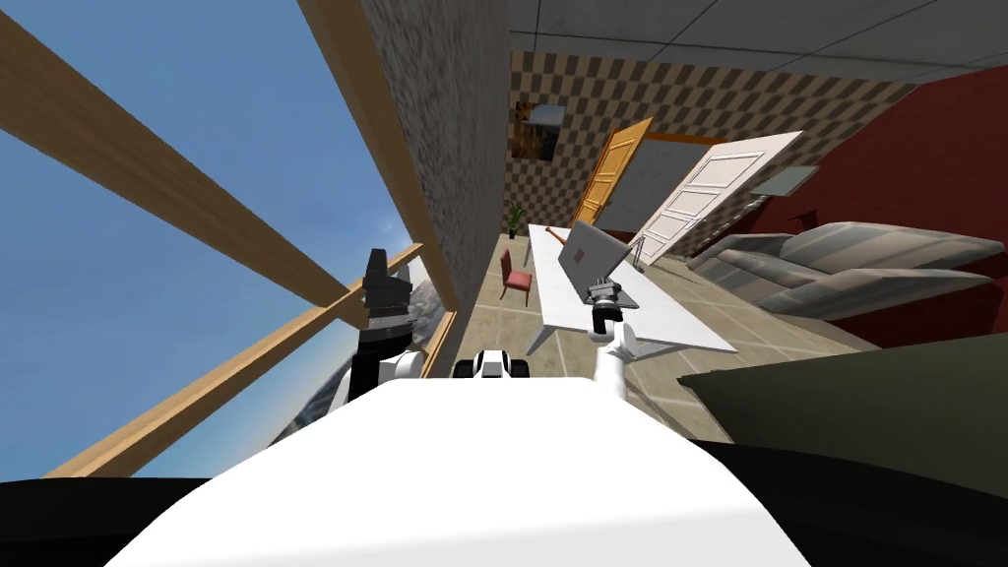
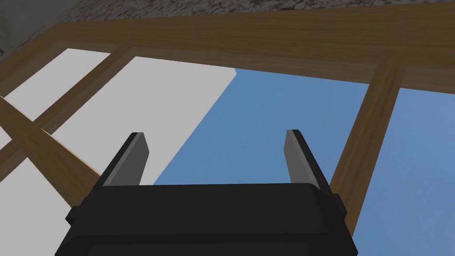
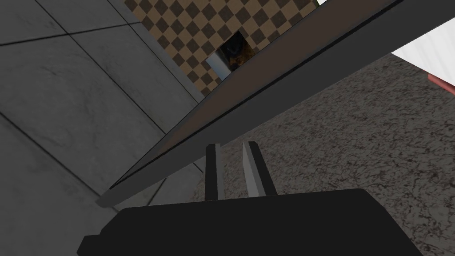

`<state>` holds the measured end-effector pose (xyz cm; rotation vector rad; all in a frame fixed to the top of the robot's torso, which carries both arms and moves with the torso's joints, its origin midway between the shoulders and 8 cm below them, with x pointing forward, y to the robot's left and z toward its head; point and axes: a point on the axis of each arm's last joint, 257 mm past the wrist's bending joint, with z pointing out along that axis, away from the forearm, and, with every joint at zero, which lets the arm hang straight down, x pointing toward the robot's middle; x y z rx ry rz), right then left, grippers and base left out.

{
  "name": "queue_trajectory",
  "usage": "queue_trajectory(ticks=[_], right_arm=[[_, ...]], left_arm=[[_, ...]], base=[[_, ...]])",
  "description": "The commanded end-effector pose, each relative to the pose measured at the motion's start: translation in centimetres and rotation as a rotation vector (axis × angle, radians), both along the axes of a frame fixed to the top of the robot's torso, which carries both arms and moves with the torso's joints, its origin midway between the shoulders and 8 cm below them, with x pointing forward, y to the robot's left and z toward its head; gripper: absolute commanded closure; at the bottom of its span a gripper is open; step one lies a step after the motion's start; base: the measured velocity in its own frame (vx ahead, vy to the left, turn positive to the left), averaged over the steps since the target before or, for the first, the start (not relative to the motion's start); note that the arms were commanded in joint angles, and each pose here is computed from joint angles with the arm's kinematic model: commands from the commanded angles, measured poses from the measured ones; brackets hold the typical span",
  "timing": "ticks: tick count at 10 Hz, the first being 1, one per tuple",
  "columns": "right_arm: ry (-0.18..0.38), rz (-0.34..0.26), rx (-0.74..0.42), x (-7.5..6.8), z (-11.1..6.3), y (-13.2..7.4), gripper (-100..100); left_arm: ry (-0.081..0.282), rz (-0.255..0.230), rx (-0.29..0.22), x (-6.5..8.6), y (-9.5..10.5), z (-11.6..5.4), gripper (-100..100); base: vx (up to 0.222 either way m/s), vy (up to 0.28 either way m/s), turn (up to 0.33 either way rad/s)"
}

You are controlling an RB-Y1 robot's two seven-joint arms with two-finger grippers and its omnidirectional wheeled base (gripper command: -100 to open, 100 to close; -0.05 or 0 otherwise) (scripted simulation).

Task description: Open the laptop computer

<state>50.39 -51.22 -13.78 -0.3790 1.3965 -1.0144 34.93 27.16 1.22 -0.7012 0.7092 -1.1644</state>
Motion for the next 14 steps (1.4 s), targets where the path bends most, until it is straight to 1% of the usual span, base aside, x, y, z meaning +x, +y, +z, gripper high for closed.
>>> queue_trajectory(ticks=[1, 4, 5, 6, 9, 10, 11, 12, 13, 14], right_arm=[[0.001, 0.076, -0.003, -0.7, 0.0, 0.8, 100], [0.013, 0.157, 0.0, -1.7, -0.4, 1.5, 100], [0.01, 0.137, -0.002, -1.5, -0.3, 1.4, 100], [0.015, 0.158, -0.002, -1.2, -0.1, 1.4, -100], [0.026, 0.184, -0.006, -0.7, 0.4, 1.4, -100], [0.024, 0.178, -0.007, -0.8, 0.3, 1.4, -100], [0.024, 0.171, -0.003, -0.5, 0.9, 0.6, -100], [0.025, 0.176, -0.008, -0.6, 0.7, 0.9, -100], [0.024, 0.175, -0.005, -0.6, 0.8, 0.8, 100], [0.02, 0.174, 0.035, -0.2, 0.8, 0.4, 100]], left_arm=[[0.0, 0.0, 0.0, 0.0, 0.0, 0.0, 0], [0.0, 0.0, 0.0, 0.0, 0.0, 0.0, 0], [0.001, -0.002, -0.001, 0.0, -0.1, 0.0, 0], [0.0, -0.003, -0.002, 0.0, -0.1, 0.0, 0], [-0.001, -0.004, -0.002, 0.0, -0.2, 0.0, 0], [-0.001, -0.004, -0.002, 0.0, -0.2, 0.0, 0], [-0.001, -0.004, -0.002, 0.0, -0.2, 0.0, 0], [-0.001, -0.004, -0.002, 0.0, -0.2, 0.0, 0], [-0.001, -0.004, -0.002, 0.0, -0.2, 0.0, 0], [-0.001, -0.004, -0.002, 0.0, -0.2, 0.0, 0]], base=[[0.116, 0.146, -0.212], [0.118, 0.126, -0.247], [0.035, 0.045, -0.068], [-0.028, -0.058, 0.067], [-0.077, -0.089, 0.052], [-0.045, -0.037, 0.01], [0.041, -0.012, 0.055], [0.027, -0.008, 0.017], [0.0, 0.0, 0.0], [-0.02, -0.015, 0.031]])
